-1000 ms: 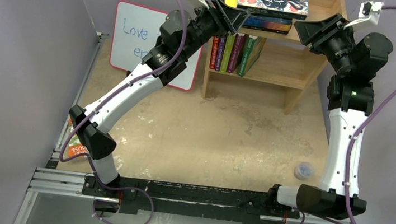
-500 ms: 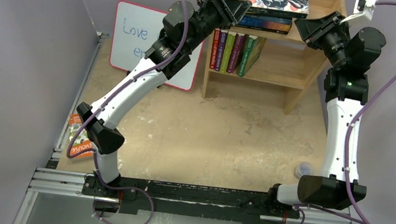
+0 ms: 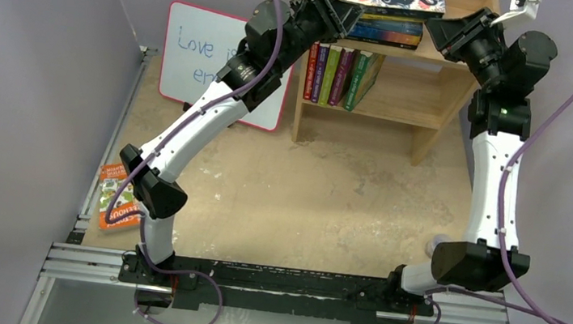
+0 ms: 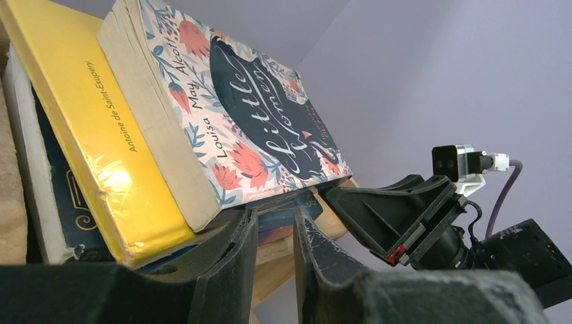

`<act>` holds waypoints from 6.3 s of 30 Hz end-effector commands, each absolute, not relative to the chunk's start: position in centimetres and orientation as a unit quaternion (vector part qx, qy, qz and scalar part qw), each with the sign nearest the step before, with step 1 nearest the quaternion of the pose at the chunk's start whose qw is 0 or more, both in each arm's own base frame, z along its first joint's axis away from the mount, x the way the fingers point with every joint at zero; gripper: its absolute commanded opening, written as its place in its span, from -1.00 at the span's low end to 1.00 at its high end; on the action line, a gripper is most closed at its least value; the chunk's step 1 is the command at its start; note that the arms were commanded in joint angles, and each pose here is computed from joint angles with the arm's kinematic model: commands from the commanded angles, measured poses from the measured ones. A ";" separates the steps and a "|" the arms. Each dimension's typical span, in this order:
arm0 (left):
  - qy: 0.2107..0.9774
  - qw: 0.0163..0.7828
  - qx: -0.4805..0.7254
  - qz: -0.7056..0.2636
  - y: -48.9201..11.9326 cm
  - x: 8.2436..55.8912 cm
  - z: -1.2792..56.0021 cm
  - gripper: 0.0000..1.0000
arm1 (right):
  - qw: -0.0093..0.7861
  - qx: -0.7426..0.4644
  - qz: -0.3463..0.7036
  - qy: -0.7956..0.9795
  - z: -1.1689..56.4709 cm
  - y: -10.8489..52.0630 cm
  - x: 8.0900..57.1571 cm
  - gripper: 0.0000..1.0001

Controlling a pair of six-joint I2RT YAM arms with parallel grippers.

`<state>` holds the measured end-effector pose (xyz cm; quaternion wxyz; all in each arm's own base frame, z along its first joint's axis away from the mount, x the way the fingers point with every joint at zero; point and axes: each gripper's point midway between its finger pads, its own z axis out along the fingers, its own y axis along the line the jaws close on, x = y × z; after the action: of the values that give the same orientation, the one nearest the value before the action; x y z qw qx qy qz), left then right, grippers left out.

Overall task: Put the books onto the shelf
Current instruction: Adjust the book on the shelf, then move the book to the center of the board.

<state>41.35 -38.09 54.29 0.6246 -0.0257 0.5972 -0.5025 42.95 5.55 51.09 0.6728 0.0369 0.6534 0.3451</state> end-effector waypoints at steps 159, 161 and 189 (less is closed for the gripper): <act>0.851 0.236 -0.469 -0.007 6.2 27.2 3.2 0.69 | 0.447 0.071 0.363 0.815 21.4 12.0 27.9 0.57; 0.855 0.235 -0.463 0.000 6.4 27.0 3.2 0.73 | 0.433 0.067 0.357 0.824 20.2 12.9 28.1 0.57; 0.871 0.189 -0.418 -0.175 -2.4 26.6 1.2 0.26 | 0.286 0.039 0.386 0.876 8.4 38.0 27.5 0.70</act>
<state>29.28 -0.85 3.13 0.2436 -0.4206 0.8562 -0.1752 25.37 33.19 5.83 0.2510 0.0232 0.9023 0.3498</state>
